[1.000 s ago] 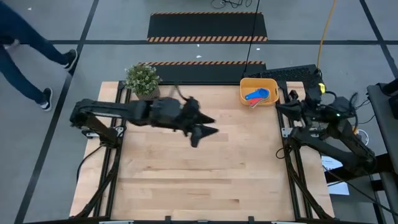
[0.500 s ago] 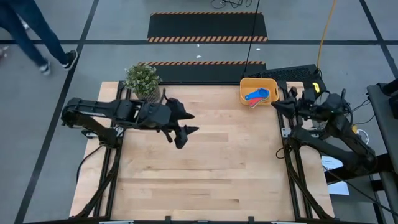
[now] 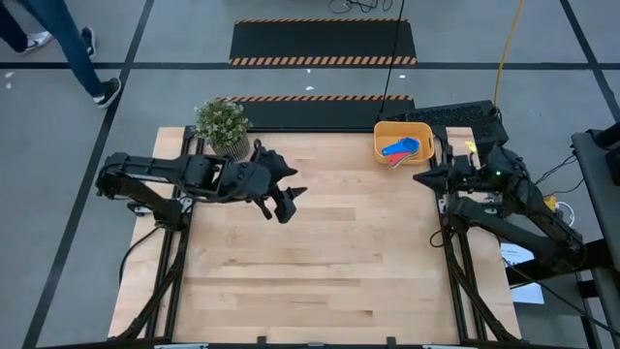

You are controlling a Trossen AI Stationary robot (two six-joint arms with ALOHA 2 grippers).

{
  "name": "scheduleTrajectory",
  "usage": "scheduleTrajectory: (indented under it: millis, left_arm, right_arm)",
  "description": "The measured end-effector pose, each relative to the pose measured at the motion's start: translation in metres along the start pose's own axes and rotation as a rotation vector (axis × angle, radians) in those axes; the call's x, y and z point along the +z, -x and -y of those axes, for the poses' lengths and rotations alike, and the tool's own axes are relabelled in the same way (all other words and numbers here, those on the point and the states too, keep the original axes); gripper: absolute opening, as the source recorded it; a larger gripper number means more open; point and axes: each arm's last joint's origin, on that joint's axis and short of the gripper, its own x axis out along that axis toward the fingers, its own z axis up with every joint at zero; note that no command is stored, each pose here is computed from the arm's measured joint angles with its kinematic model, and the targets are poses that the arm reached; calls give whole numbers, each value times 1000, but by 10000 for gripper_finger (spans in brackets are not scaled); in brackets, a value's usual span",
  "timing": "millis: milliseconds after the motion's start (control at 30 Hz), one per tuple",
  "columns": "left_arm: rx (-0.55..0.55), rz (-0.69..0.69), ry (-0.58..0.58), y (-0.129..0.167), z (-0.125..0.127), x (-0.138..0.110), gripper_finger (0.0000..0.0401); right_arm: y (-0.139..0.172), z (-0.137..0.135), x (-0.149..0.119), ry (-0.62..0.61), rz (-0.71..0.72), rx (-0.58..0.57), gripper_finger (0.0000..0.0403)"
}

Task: Nest measuring cups in basket
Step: Return to Home Position

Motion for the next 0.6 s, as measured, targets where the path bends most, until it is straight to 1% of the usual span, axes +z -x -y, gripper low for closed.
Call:
scheduleTrajectory:
  millis: [67,133,233,333,433,533,567,600]
  left_arm:
    - [19,-7,-13,-5,0,-4,248]
    - [28,-11,-72,-14,0,-10,247]
    - [4,49,-151,-27,5,-16,226]
    - [-35,101,-197,-35,8,-21,177]
    - [-51,93,-228,-46,9,-34,112]
    - [-73,77,-283,-58,8,-52,43]
    - [-89,67,-299,-62,8,-58,23]
    - [-102,57,-307,-66,7,-64,12]
  right_arm:
    - [-4,2,-5,13,9,20,0]
    - [-7,3,-8,20,34,23,0]
    - [-12,6,-11,41,73,35,0]
    - [-18,9,-18,52,94,43,0]
    - [-25,13,-28,21,90,39,0]
    - [-31,17,-38,-17,94,24,0]
    - [-32,18,-40,-18,95,23,0]
    - [-34,19,-43,-16,93,21,0]
